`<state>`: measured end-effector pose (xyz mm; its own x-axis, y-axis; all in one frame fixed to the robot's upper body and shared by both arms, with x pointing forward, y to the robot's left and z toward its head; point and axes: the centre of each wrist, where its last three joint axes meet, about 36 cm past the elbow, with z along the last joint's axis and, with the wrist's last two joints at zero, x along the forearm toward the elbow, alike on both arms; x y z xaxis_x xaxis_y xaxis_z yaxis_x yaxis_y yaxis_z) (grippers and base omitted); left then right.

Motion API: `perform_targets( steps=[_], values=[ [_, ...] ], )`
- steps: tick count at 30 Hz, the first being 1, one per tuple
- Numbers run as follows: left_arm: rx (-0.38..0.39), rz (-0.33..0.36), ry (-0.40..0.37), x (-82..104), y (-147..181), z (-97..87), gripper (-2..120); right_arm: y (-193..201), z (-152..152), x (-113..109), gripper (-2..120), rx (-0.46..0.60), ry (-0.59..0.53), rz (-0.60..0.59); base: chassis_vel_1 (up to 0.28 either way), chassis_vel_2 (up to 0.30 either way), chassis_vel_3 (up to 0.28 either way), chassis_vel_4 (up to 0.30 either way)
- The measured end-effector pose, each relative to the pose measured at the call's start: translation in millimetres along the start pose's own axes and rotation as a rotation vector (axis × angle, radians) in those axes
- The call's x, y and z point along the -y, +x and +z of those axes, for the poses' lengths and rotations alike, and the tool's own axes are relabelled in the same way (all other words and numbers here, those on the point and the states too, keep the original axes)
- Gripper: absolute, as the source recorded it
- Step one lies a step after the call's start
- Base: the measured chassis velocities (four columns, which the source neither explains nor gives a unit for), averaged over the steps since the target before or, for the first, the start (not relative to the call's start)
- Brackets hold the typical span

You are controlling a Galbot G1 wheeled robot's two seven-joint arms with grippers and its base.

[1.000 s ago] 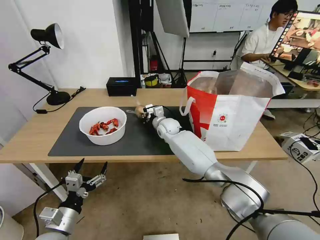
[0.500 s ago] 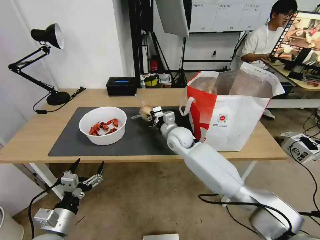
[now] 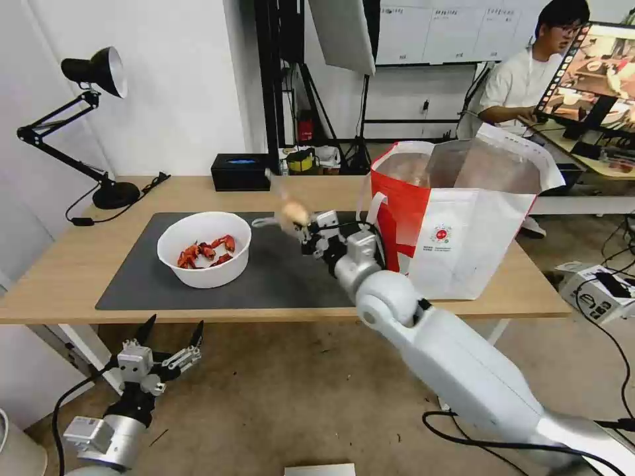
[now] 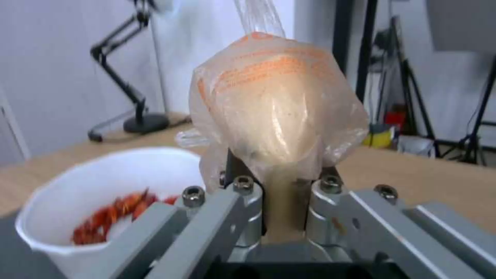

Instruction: Pick up the trash from the table and place it into the takeout bag.

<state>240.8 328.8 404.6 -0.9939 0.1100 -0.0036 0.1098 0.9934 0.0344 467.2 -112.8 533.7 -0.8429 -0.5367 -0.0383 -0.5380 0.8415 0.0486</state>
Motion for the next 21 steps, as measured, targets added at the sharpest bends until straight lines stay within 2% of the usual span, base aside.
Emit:
perform_targets(
  steps=[3, 8, 10, 11, 14, 15, 21],
  values=[
    [0.0, 0.003, -0.002, 0.0, 1, -1.1, 100, 20, -31, 11, 7, 0.101, -0.001, 0.046, 0.0, 0.0, 0.0, 0.0],
    [0.001, 0.007, -0.004, 0.2, 0, -1.9, 100, 27, -59, 26, 7, 0.203, 0.027, 0.09, 0.0, 0.0, 0.0, 0.0],
    [-0.001, 0.013, -0.002, 1.9, 0, -1.5, 100, 27, -81, 40, 7, 0.266, 0.04, 0.133, 0.0, 0.0, 0.0, 0.0],
    [-0.001, 0.013, -0.002, 1.9, 0, -1.5, 100, 27, -81, 40, 7, 0.266, 0.04, 0.133, 0.0, 0.0, 0.0, 0.0],
    [-0.005, 0.02, 0.001, 4.8, -1, 0.7, 100, 26, -98, 66, 7, 0.275, 0.06, 0.216, 0.0, 0.0, 0.0, 0.0],
    [-0.005, 0.02, 0.001, 4.8, -1, 0.7, 100, 26, -98, 66, 7, 0.275, 0.06, 0.216, 0.0, 0.0, 0.0, 0.0],
    [-0.014, 0.033, 0.005, 10.9, -2, 5.5, 100, 30, -102, 88, 6, 0.192, 0.092, 0.313, 0.0, 0.0, 0.0, 0.0]
  ],
)
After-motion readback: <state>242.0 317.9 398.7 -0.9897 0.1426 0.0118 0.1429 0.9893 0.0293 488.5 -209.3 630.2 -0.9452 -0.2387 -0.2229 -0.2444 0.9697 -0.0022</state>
